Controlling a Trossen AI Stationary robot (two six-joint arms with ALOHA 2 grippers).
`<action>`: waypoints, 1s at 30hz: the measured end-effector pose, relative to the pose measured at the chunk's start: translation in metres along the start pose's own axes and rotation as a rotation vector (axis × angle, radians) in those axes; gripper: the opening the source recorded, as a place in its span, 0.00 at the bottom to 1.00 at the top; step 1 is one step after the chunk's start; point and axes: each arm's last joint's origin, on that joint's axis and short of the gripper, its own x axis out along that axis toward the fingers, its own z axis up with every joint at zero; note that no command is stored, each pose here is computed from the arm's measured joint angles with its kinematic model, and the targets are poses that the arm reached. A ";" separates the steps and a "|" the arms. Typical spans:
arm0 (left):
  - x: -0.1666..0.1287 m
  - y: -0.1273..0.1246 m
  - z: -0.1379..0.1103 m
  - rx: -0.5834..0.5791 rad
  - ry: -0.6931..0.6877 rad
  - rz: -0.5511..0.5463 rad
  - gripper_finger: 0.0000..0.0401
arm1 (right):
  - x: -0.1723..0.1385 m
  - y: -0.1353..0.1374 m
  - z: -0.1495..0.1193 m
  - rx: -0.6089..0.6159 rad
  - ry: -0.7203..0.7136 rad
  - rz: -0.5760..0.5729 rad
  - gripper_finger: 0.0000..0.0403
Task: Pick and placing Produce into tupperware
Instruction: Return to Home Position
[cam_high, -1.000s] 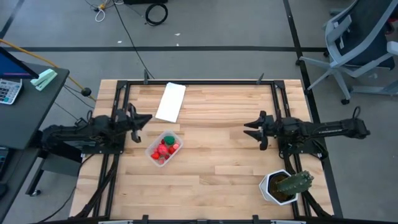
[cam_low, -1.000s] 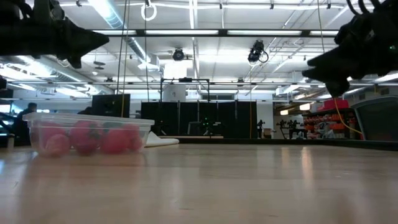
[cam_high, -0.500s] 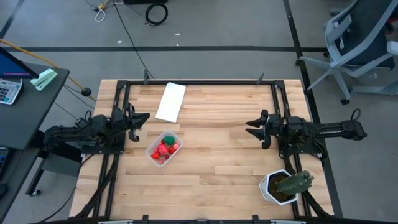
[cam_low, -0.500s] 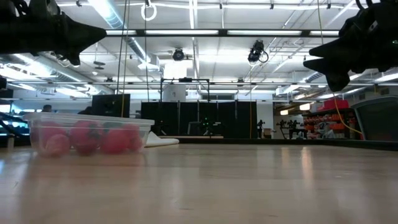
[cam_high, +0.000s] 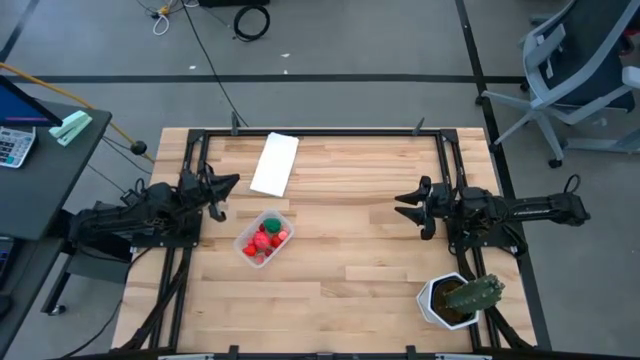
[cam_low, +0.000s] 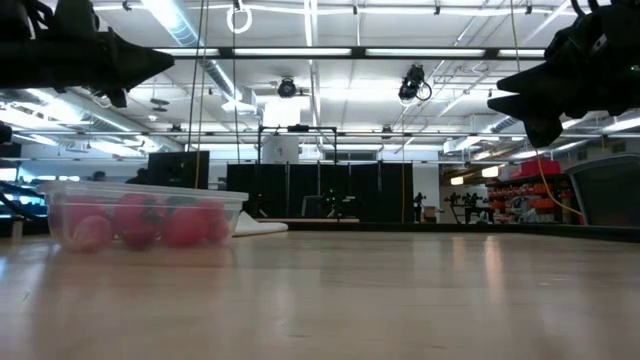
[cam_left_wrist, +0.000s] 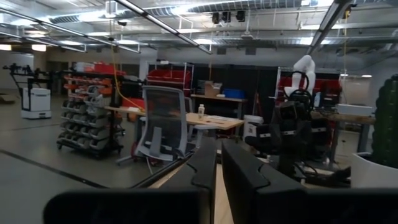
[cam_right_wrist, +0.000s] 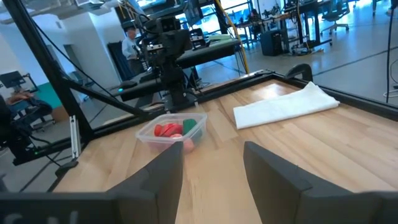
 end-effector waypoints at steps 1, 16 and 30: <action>0.000 0.000 0.000 0.001 0.000 0.004 0.08 | 0.000 0.000 0.000 0.000 0.000 0.000 0.44; 0.000 0.001 0.000 0.003 0.000 0.009 0.05 | 0.000 0.000 0.000 0.000 0.000 0.000 0.44; 0.000 0.001 0.000 0.003 0.000 0.009 0.09 | 0.000 0.000 0.000 0.000 -0.001 0.000 0.44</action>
